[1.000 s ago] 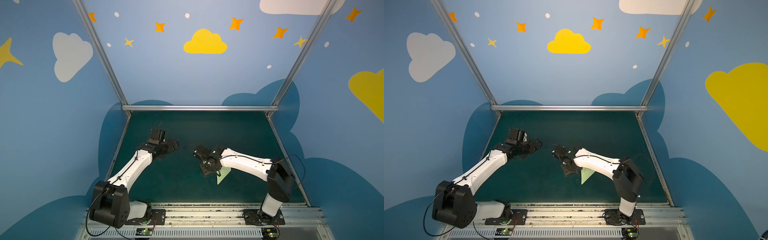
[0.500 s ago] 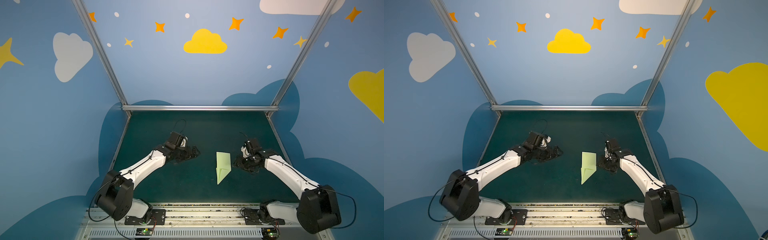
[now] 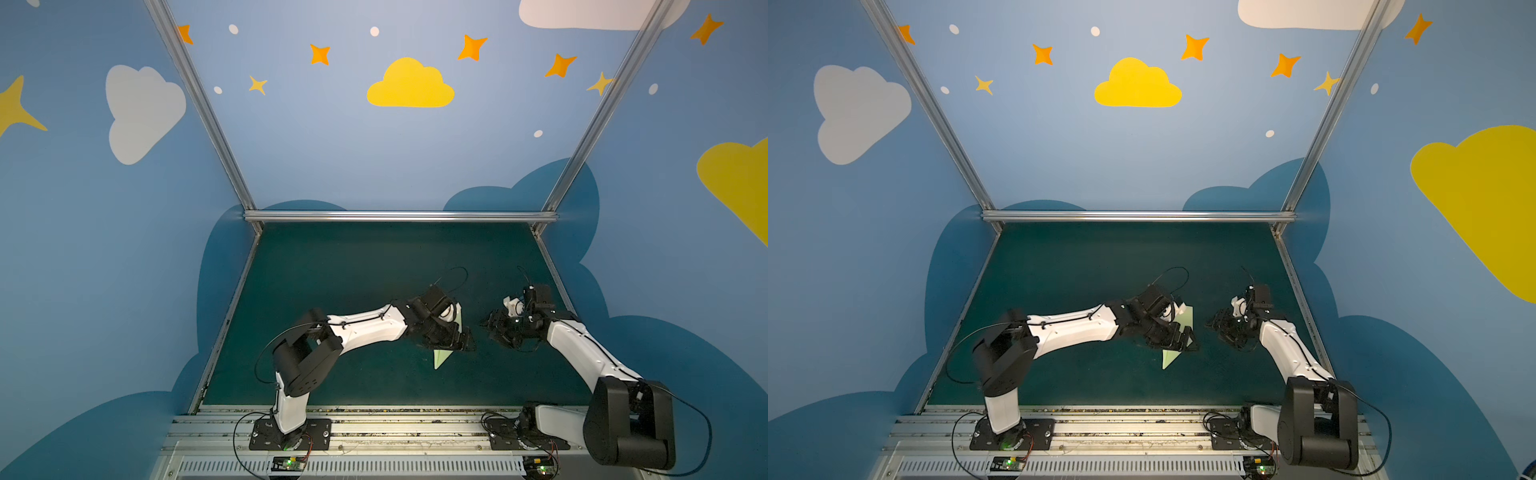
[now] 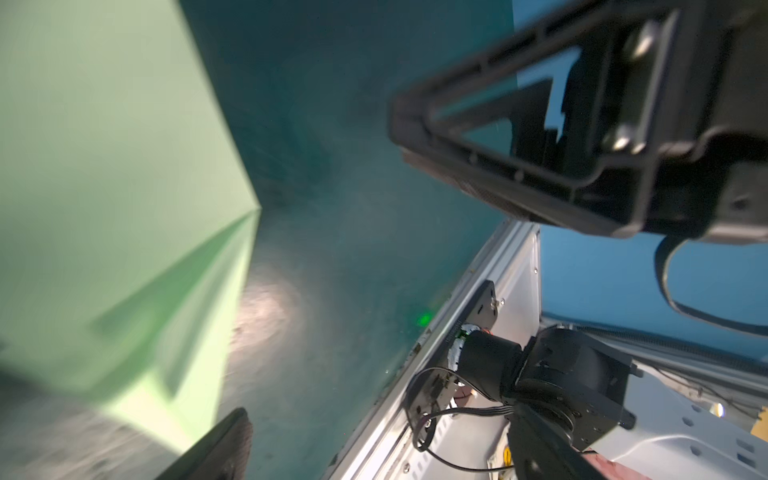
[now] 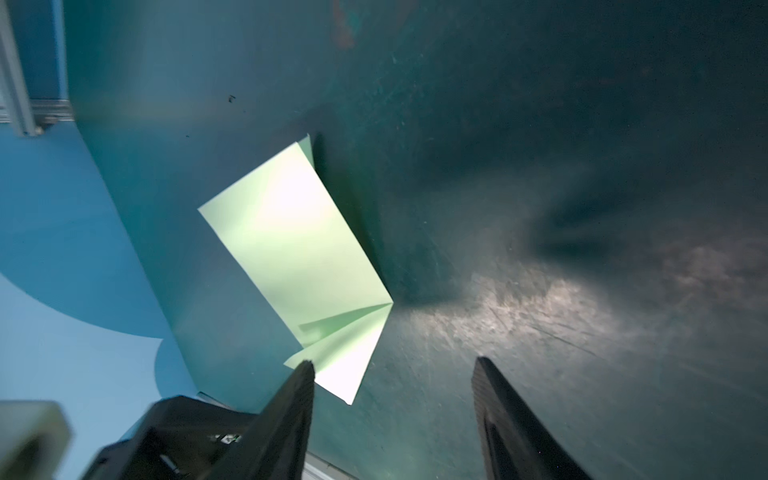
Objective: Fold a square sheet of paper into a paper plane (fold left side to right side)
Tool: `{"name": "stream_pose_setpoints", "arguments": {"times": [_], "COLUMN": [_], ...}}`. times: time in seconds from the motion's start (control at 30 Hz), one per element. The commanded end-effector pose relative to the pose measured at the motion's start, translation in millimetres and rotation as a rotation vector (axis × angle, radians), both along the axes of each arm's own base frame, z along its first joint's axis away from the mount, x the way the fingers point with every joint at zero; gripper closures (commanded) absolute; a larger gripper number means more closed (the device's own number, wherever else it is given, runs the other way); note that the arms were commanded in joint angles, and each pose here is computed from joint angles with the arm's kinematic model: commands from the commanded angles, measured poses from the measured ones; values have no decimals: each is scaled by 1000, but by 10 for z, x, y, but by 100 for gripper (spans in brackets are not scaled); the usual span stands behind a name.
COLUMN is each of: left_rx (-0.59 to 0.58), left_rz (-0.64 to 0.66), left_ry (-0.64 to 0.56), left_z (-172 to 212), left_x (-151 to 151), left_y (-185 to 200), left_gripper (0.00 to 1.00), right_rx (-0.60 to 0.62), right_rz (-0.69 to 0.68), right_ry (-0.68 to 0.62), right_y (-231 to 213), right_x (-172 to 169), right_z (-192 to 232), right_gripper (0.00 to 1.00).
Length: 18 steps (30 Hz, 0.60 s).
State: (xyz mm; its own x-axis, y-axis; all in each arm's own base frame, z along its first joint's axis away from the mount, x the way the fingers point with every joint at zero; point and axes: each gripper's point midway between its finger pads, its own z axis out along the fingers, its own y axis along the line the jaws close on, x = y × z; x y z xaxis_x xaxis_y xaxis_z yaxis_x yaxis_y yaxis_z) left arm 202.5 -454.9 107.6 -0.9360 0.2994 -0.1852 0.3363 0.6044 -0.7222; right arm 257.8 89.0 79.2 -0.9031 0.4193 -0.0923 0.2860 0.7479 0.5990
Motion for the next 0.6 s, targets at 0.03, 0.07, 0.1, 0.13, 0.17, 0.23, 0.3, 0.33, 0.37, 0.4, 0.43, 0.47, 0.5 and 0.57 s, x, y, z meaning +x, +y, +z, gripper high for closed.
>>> {"name": "stream_pose_setpoints", "arguments": {"times": [0.03, 0.07, 0.1, 0.13, 0.17, 0.23, 0.3, 0.33, 0.37, 0.4, 0.43, 0.47, 0.5, 0.57], "left_rx": [17, 25, 32, 43, 50, 69, 77, 78, 80, 87, 91, 95, 98, 106], "left_rz": [-4, -7, -8, -7, -3, 10, 24, 32, 37, 40, 43, 44, 45, 46], "left_ry": [18, 21, 25, 26, 30, 34, 40, 43, 46, 49, 50, 54, 56, 60], "left_z": [-120, -159, -202, -248, -290, -387, -449, -472, -492, -524, -542, -569, -590, -639], "left_x": [102, 118, 147, 176, 210, 278, 345, 387, 413, 433, 459, 472, 484, 500], "left_y": [-65, -70, -74, -68, -55, -11, 42, 69, 90, 118, 143, 165, 187, 228], "left_gripper": [5, 5, 5, 5, 5, 6, 6, 6, 6, 6, 6, 6, 6, 7], "right_rx": [56, 59, 63, 64, 65, 72, 87, 95, 106, 121, 133, 140, 152, 168], "right_rz": [29, 31, 31, 33, 35, 40, 44, 47, 49, 52, 53, 54, 58, 66], "right_ry": [-21, -24, -25, -25, -26, -27, 4, 8, 14, 15, 20, 24, 27, 38], "right_y": [77, 83, 86, 88, 92, 104, 123, 137, 154, 178, 196, 210, 236, 290], "right_x": [26, 30, 33, 33, 36, 39, -44, -51, -58, -57, -63, -65, -64, -72], "right_z": [29, 33, 37, 36, 38, 35, -69, -89, -112, -128, -155, -181, -202, -250], "right_gripper": [40, 40, 40, 40, 40, 40, 40, 40, 41, 42, 43, 44, 46, 48]}}
